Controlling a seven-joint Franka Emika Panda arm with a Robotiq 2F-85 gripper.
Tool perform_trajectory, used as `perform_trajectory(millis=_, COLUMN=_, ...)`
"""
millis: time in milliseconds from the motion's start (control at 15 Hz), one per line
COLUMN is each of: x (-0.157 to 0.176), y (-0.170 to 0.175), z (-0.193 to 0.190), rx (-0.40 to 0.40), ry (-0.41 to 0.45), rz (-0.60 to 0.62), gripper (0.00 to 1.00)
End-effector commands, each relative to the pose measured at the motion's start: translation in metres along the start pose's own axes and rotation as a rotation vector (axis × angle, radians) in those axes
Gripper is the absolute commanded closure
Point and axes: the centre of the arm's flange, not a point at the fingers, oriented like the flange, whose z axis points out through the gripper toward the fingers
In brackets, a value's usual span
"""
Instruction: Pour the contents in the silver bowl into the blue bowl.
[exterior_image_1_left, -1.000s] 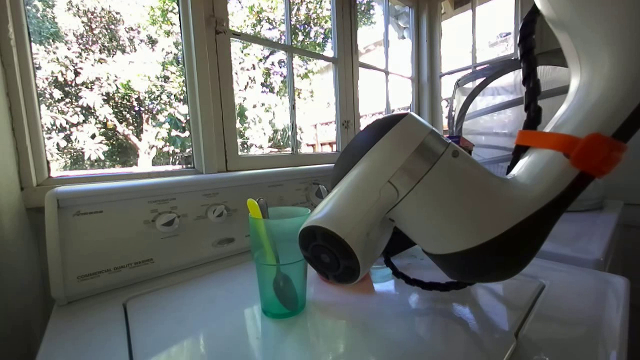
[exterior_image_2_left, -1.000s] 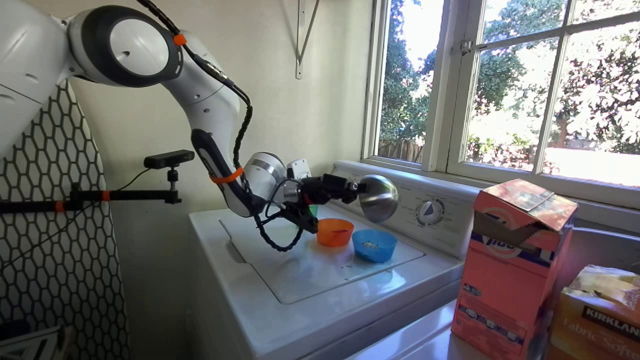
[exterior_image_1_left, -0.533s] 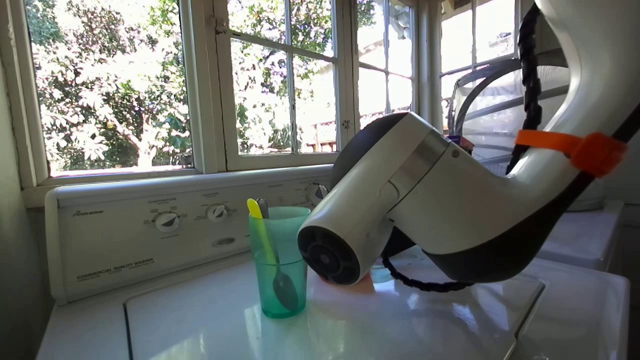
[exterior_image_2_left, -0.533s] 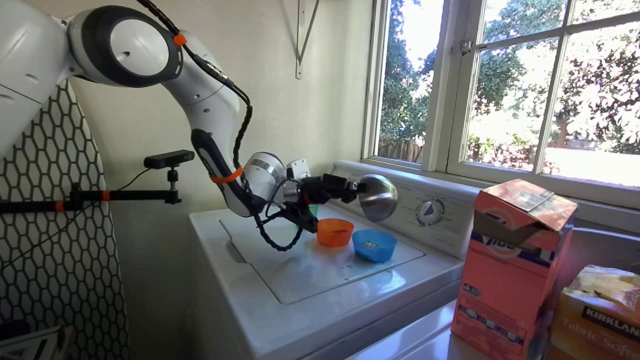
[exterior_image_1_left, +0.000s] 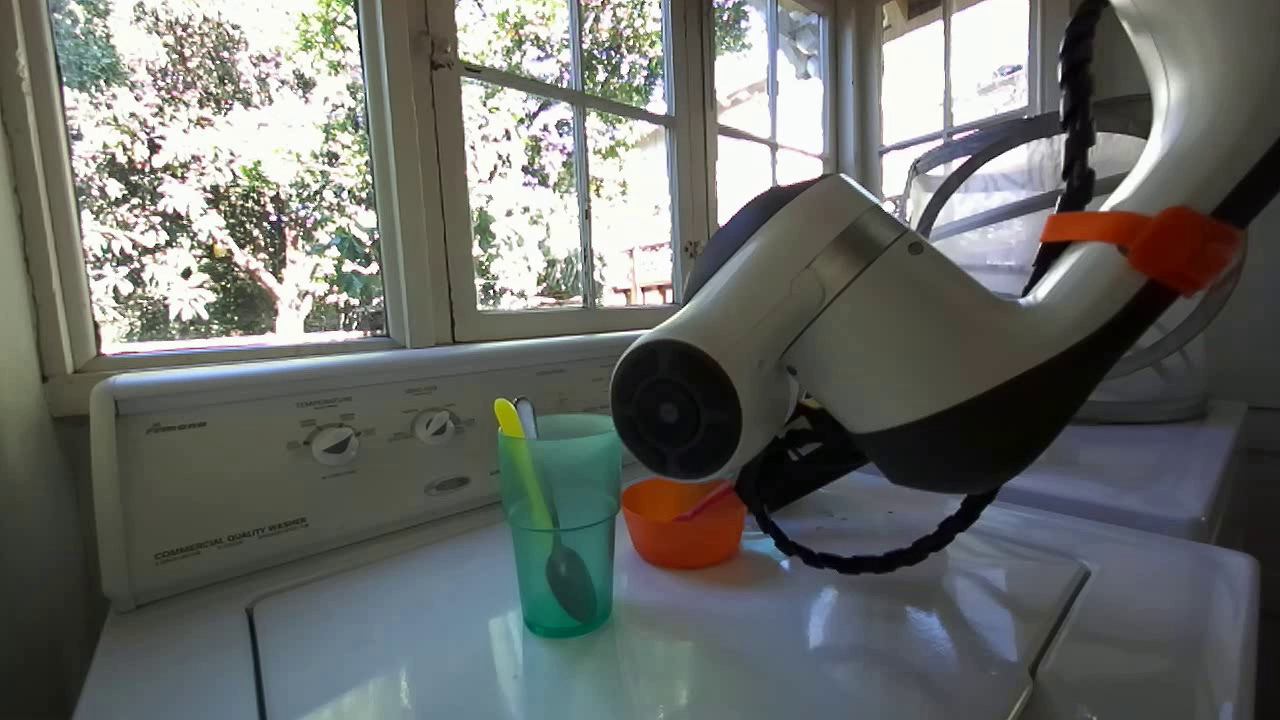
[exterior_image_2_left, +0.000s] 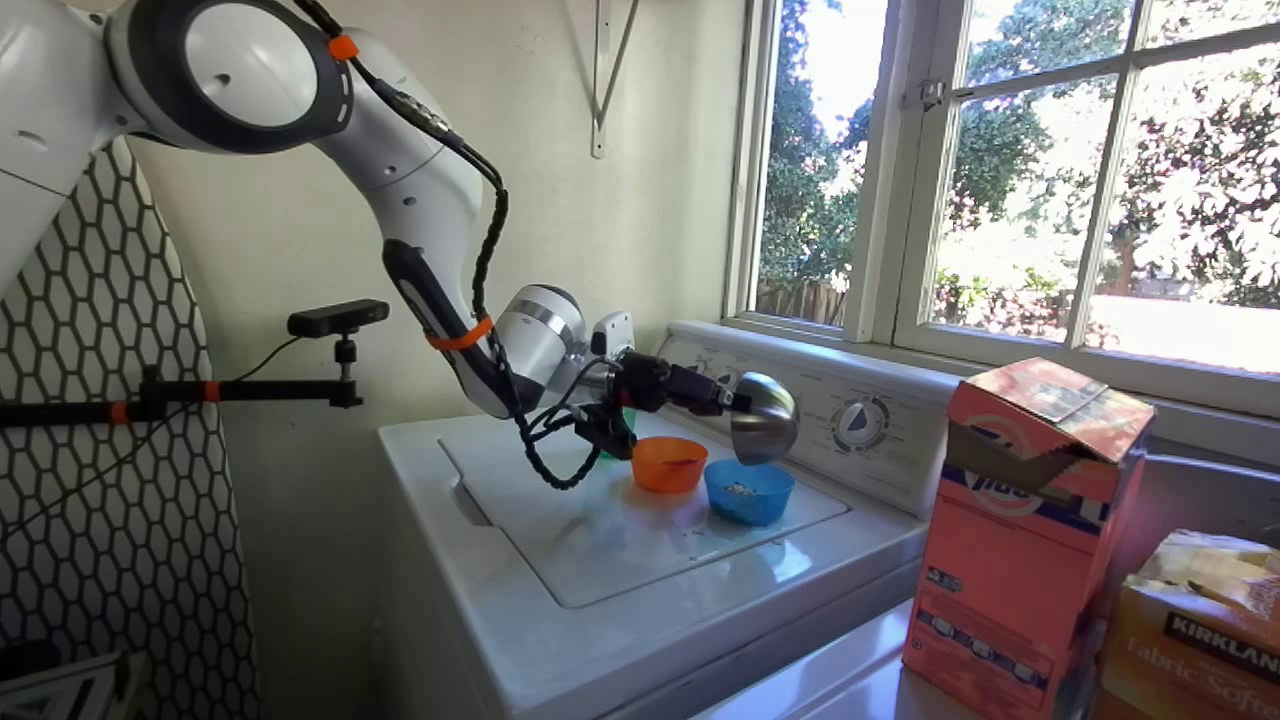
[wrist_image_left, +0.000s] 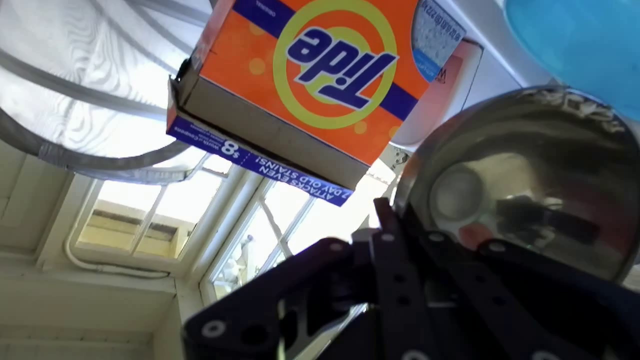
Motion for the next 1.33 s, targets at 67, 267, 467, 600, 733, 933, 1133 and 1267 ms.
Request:
perform_trajectory(millis=67, x=0.001, y=0.021, z=0.023, rx=0.091, ry=-0.191, rz=0.053, gripper=0.99)
perform_trajectory(millis=267, x=0.005, y=0.028, z=0.036, rx=0.164, ry=-0.295, rz=0.092, gripper=0.99)
perform_trajectory(millis=467, x=0.014, y=0.040, z=0.047, rx=0.197, ry=-0.359, rz=0.135, gripper=0.99)
perform_trajectory(millis=600, x=0.022, y=0.049, z=0.052, rx=0.223, ry=-0.394, rz=0.155, gripper=0.99)
perform_trajectory(millis=733, x=0.029, y=0.056, z=0.053, rx=0.276, ry=-0.423, rz=0.166, gripper=0.99)
perform_trajectory(millis=933, x=0.037, y=0.065, z=0.050, rx=0.394, ry=-0.450, rz=0.181, gripper=0.99)
perform_trajectory(millis=1133, x=0.039, y=0.076, z=0.054, rx=0.503, ry=-0.488, rz=0.181, gripper=0.99)
perform_trajectory(millis=1267, x=0.038, y=0.086, z=0.060, rx=0.568, ry=-0.520, rz=0.185, gripper=0.99)
